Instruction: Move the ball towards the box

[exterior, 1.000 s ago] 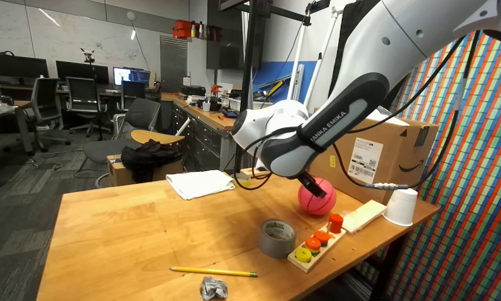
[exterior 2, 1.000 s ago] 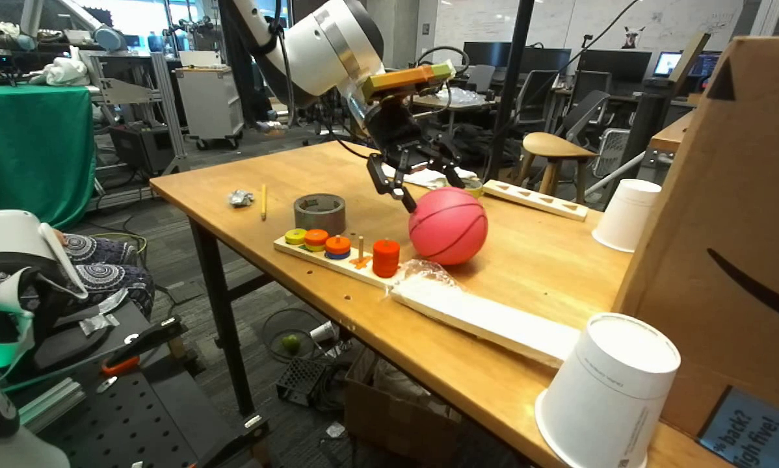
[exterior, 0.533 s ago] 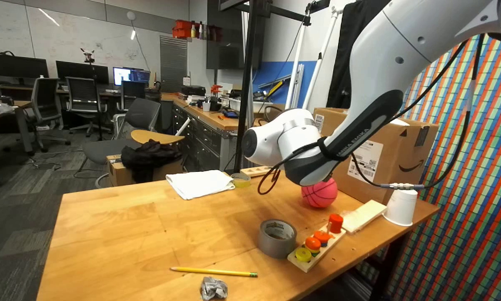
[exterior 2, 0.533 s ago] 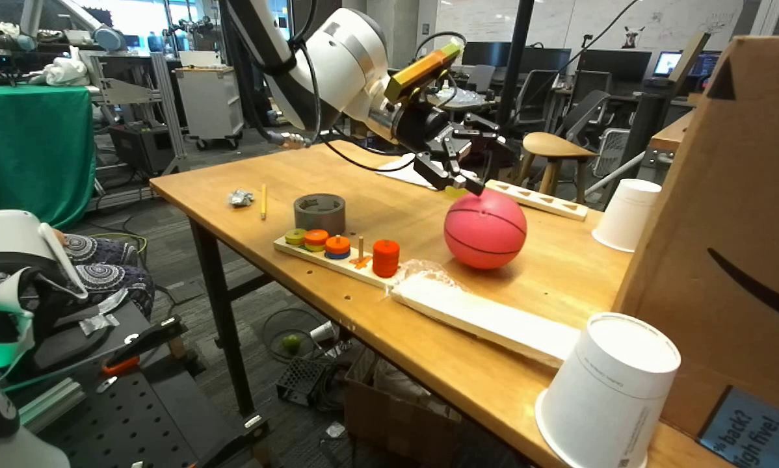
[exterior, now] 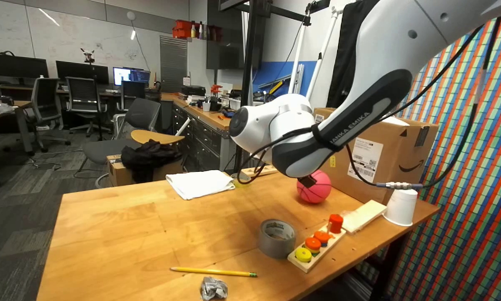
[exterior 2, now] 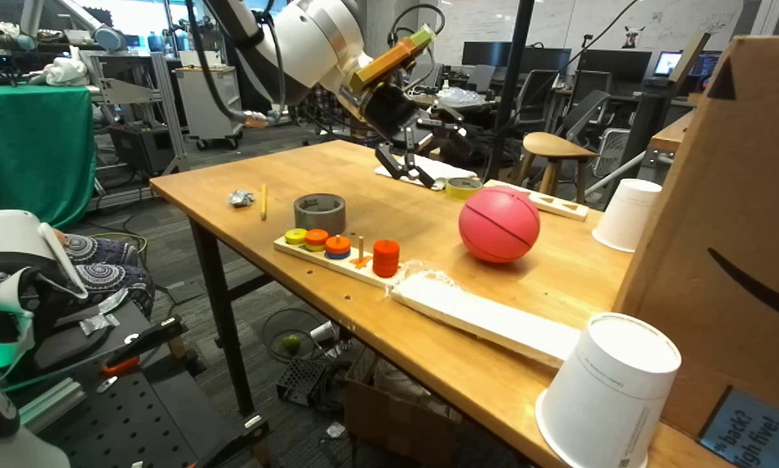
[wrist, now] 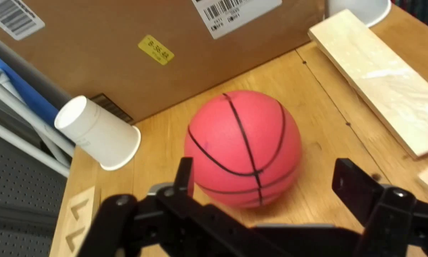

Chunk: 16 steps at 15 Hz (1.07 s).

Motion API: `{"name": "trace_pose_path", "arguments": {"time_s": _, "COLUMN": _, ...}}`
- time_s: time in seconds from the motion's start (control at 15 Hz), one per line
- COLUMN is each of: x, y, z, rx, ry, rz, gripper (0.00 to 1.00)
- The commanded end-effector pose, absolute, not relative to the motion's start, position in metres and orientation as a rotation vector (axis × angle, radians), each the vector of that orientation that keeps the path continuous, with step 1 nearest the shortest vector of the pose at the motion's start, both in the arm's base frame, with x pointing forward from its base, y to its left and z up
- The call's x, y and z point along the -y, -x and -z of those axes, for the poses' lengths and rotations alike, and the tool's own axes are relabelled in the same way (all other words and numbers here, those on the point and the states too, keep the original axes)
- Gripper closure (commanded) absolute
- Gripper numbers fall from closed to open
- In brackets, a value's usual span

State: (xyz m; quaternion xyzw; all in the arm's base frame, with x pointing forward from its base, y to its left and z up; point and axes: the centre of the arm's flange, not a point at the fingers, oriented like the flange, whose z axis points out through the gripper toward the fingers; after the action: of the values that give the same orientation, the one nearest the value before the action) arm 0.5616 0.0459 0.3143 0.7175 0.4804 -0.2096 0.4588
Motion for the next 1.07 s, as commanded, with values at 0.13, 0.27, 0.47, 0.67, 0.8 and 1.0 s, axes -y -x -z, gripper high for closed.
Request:
{"name": "trace_pose_path", "arguments": {"time_s": 0.13, "x": -0.117, "y": -0.523, "z": -0.365, "rx": -1.463, "ry": -1.888, "rz": 0.316, "gripper": 0.0}}
{"name": "trace_pose_path", "arguments": {"time_s": 0.27, "x": -0.132, "y": -0.526, "z": -0.369, "rx": -1.569, "ry": -1.916, "rz": 0.242, "gripper": 0.0}}
{"name": "trace_pose_path", "arguments": {"time_s": 0.47, "x": -0.143, "y": -0.534, "z": -0.373, "rx": -1.732, "ry": -1.957, "rz": 0.144, "gripper": 0.0}}
{"name": "trace_pose_path", "arguments": {"time_s": 0.67, "x": -0.147, "y": -0.542, "z": -0.369, "rx": -1.897, "ry": -2.007, "rz": 0.089, "gripper": 0.0}}
{"name": "trace_pose_path", "arguments": {"time_s": 0.8, "x": -0.147, "y": -0.546, "z": -0.367, "rx": -1.984, "ry": -2.032, "rz": 0.071, "gripper": 0.0}}
{"name": "trace_pose_path", "arguments": {"time_s": 1.0, "x": -0.149, "y": -0.555, "z": -0.368, "rx": -2.054, "ry": -2.064, "rz": 0.008, "gripper": 0.0}}
